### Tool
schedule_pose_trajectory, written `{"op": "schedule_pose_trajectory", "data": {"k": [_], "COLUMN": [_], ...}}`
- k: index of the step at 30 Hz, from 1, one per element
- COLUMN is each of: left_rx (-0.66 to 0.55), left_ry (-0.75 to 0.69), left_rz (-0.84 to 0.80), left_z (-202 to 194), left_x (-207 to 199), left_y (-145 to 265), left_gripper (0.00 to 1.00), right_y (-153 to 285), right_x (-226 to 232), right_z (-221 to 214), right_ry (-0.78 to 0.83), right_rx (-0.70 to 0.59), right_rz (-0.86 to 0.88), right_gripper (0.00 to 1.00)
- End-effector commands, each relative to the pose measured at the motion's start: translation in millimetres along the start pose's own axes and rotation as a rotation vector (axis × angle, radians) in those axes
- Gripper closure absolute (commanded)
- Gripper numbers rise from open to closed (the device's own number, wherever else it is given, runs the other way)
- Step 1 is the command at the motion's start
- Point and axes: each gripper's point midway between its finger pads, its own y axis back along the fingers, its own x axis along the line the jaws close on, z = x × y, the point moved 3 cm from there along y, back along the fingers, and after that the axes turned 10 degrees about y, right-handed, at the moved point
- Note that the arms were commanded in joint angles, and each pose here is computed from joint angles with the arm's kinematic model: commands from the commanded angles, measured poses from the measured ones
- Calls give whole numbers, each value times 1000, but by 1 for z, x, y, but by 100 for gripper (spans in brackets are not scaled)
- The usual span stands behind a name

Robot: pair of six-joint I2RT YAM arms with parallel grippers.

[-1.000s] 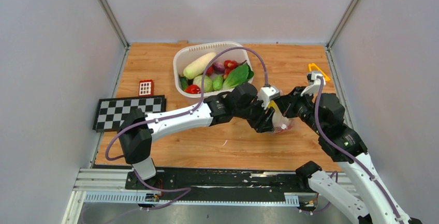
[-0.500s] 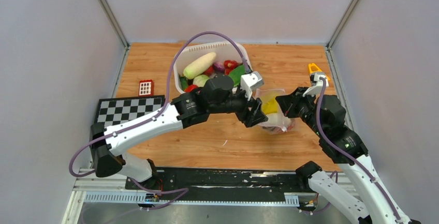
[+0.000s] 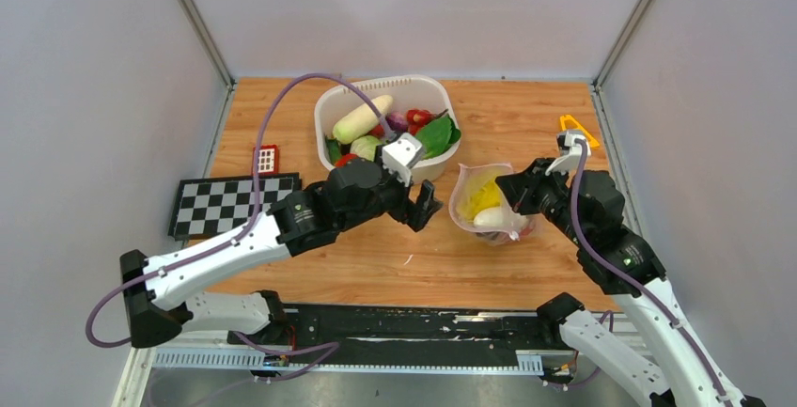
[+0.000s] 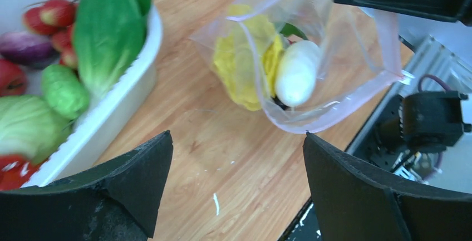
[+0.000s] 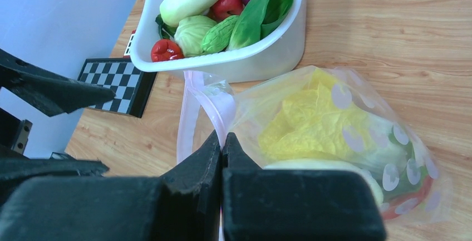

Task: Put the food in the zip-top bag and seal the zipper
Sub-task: Move the bin to the center of the board.

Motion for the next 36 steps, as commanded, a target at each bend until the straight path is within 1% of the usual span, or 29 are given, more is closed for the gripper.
{"op": "schedule_pose_trajectory", "data": {"k": [1,4,7,9,14,18,20,24,27,31,34,36], "left_rx": [-188,-200,-211,-193,-116,-30,39,134,198,266,335,363], "left_ry": [75,112,122,126,125,123,134,118,99,83,105,132], "left_rz": [133,182,229,269,310,329,363,275,220,230,148,82], "left_z": [31,29,28,30,31,24,14,2,-11,-32,-49,-62], "left_x": [30,50,70,85,110,135,152,158,156,162,152,142], "left_y": [21,27,29,27,11,-15,-33,-60,-69,-71,-69,-63], "left_gripper": [5,0,0,0,0,0,0,0,0,0,0,3], "right_y": [1,2,2,1,1,2,3,6,8,7,6,5], "right_x": [15,15,16,18,20,21,21,21,19,19,19,18], "right_z": [19,19,20,21,20,20,21,22,21,19,18,17], "right_ry": [-12,-11,-8,-4,-4,-3,-5,1,4,4,4,5], "right_rx": [-70,-70,-75,-79,-72,-73,-75,-71,-67,-64,-57,-50], "right_rz": [75,80,87,101,114,117,119,115,106,105,104,103], "right_gripper": [100,100,100,100,100,100,100,100,100,100,100,100]}}
